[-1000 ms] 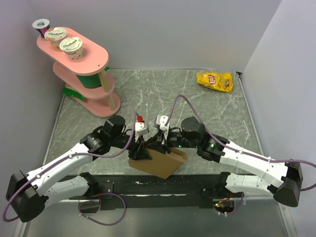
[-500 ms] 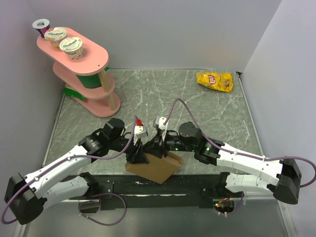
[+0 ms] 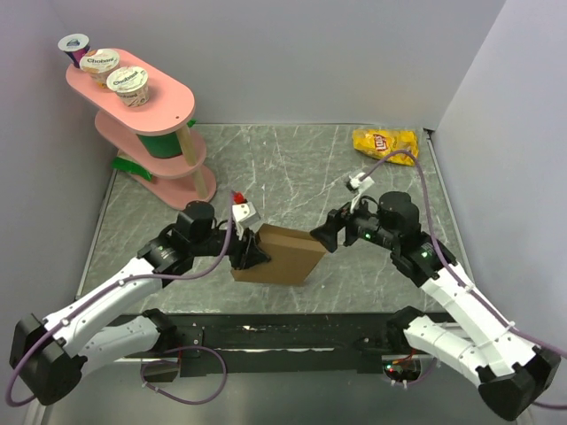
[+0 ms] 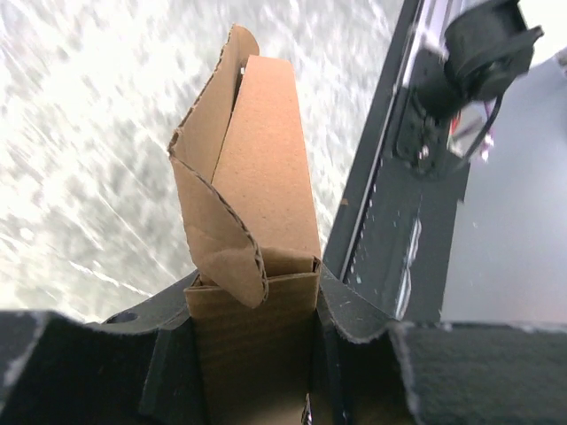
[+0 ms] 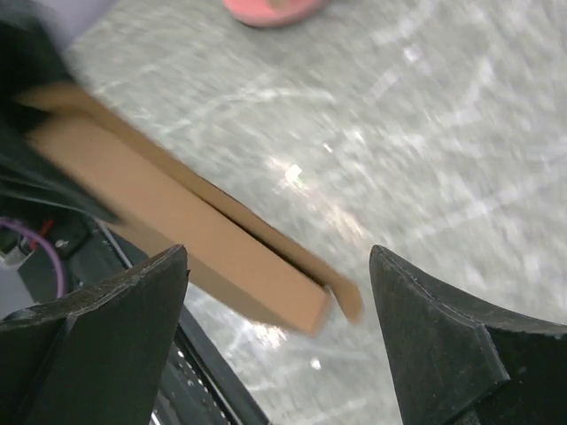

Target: Fold the paper box

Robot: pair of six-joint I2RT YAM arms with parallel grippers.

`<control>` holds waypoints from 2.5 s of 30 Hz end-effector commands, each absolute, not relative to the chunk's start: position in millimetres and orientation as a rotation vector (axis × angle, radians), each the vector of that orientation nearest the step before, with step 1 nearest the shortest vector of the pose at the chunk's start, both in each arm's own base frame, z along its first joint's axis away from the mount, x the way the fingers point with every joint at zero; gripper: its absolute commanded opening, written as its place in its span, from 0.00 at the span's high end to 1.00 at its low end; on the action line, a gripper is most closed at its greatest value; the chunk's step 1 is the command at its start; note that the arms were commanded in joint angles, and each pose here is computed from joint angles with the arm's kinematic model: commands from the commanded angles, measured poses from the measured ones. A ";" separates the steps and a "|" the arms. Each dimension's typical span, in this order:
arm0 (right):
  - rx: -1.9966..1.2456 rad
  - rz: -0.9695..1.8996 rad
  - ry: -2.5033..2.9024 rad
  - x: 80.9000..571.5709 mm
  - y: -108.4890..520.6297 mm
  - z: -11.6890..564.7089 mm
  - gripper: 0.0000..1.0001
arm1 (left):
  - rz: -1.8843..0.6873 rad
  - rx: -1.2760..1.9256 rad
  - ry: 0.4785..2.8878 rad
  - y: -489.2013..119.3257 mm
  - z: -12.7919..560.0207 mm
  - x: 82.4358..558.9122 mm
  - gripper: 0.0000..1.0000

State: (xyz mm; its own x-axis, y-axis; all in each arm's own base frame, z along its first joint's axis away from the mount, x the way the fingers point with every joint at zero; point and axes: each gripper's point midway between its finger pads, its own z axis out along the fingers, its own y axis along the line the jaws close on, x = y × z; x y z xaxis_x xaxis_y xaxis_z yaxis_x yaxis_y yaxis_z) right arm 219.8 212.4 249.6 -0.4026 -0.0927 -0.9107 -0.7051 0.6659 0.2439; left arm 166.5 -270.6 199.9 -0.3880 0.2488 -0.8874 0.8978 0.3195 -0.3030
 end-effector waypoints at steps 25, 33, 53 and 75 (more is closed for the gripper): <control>-0.433 0.898 2.039 229.0 182.7 199.3 0.53 | -1.122 1.007 1.591 -271.6 250.3 164.1 0.92; -0.434 0.915 2.060 227.6 183.5 197.5 0.64 | -1.114 0.998 1.571 -269.7 254.5 163.2 0.92; -0.511 0.940 1.974 221.7 186.3 231.5 0.94 | -1.053 1.017 1.626 -272.8 238.3 167.7 0.93; -0.557 0.911 2.048 221.5 183.6 232.0 0.96 | -0.681 1.140 1.750 -288.4 185.9 153.0 0.94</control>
State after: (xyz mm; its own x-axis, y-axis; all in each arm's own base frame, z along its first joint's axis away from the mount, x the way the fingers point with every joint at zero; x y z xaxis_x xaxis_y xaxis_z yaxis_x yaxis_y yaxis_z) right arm 221.0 169.3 179.0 -0.7092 -0.0439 -0.7037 -0.5025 0.7316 0.4608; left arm 150.8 -299.2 217.0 -0.1222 0.2805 -0.9520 0.9284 0.3715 -0.0098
